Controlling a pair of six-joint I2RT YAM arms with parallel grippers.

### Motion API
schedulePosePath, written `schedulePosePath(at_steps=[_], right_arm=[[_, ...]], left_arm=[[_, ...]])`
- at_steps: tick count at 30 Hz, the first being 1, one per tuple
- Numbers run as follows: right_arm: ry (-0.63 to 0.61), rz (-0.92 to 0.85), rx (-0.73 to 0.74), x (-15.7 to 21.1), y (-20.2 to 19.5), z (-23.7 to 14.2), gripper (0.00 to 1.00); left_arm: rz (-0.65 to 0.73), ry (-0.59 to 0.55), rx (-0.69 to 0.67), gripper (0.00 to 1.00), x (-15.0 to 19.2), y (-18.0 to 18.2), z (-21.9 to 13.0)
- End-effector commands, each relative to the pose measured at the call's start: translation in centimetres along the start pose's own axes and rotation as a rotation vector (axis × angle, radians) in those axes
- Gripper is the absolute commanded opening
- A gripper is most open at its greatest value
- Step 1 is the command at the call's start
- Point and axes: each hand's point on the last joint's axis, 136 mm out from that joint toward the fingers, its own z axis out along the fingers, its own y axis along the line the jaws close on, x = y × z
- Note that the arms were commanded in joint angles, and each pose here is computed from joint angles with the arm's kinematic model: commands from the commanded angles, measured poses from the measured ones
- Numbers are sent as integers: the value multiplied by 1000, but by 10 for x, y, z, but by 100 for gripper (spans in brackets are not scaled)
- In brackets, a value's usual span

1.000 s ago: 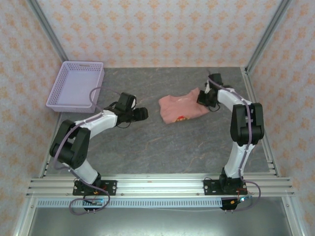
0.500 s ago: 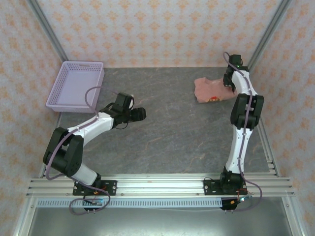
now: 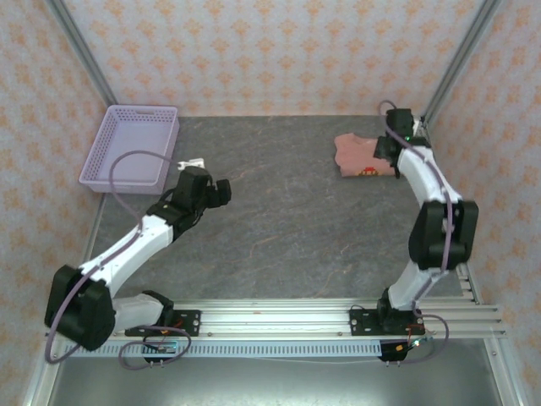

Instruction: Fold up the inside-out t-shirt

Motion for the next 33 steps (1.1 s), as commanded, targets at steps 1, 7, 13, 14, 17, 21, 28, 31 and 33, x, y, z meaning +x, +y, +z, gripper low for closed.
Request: schedulePosePath(at_steps=[1,7,13,14,17,21,28,31,33], right_arm=[[-153,81,-91,7,26,-29,95],[-224,179,-31,72,0,-29,99],[-343,126,14,104,-11,-8,99],[-354,111,6,108,-9,-3,99],[-381,107,-20,103,-4,-2,99],[-439,92,-89,100,5,-7,99],[-497,59,-126,107,14,4,99],[-469,93,-147,108,11,11,99],[-482,114,-142,109,8,20,99]], left_arm=[[4,-203,-195,100,-32,45,-22],[14,-351,-424,100,-41,100,-50],[84,-313,-457,100,-20,133,-14],[86,-311,-432,100,-16,133,-5],[84,-328,-380,100,-10,132,16],[95,-321,-339,100,-7,126,39],[148,-301,-288,100,-1,120,70],[154,-293,-263,100,3,118,72],[149,-292,-260,100,4,119,73]])
